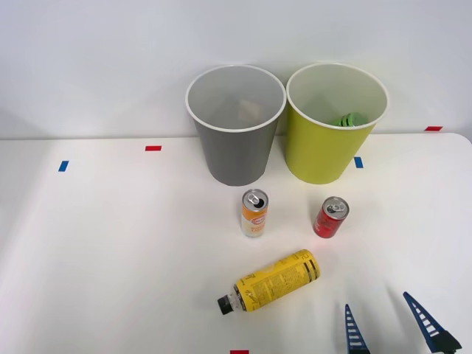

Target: Put cans in the gray bin, plastic bottles in the light green bin

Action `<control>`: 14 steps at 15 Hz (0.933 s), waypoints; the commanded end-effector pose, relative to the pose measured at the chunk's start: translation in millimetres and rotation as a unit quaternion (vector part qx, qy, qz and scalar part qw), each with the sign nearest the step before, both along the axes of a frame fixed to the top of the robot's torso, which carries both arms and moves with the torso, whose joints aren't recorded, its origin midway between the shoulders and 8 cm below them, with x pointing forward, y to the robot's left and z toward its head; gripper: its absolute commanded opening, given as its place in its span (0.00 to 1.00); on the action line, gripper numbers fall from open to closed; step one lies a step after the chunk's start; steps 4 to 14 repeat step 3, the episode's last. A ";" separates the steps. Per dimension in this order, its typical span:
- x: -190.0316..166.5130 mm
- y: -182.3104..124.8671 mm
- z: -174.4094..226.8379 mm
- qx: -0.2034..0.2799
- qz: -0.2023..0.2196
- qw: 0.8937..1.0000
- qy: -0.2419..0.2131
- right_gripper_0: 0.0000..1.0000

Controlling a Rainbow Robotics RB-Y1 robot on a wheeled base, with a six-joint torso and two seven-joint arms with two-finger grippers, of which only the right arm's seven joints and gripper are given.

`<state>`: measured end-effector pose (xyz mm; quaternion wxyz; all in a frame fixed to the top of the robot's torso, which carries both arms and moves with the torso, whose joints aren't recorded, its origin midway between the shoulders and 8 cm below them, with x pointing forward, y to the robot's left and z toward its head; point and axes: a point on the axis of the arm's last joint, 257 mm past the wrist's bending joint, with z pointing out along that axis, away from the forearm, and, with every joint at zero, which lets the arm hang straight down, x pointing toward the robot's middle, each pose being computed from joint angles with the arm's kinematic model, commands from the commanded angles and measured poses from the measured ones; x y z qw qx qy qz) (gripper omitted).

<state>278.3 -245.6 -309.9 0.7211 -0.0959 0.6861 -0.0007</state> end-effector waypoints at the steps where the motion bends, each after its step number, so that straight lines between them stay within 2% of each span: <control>1: 0.0 0.0 0.0 0.000 0.000 1.000 0.000 1.00; 14: 0.0 0.0 0.0 0.000 0.000 1.000 0.000 1.00</control>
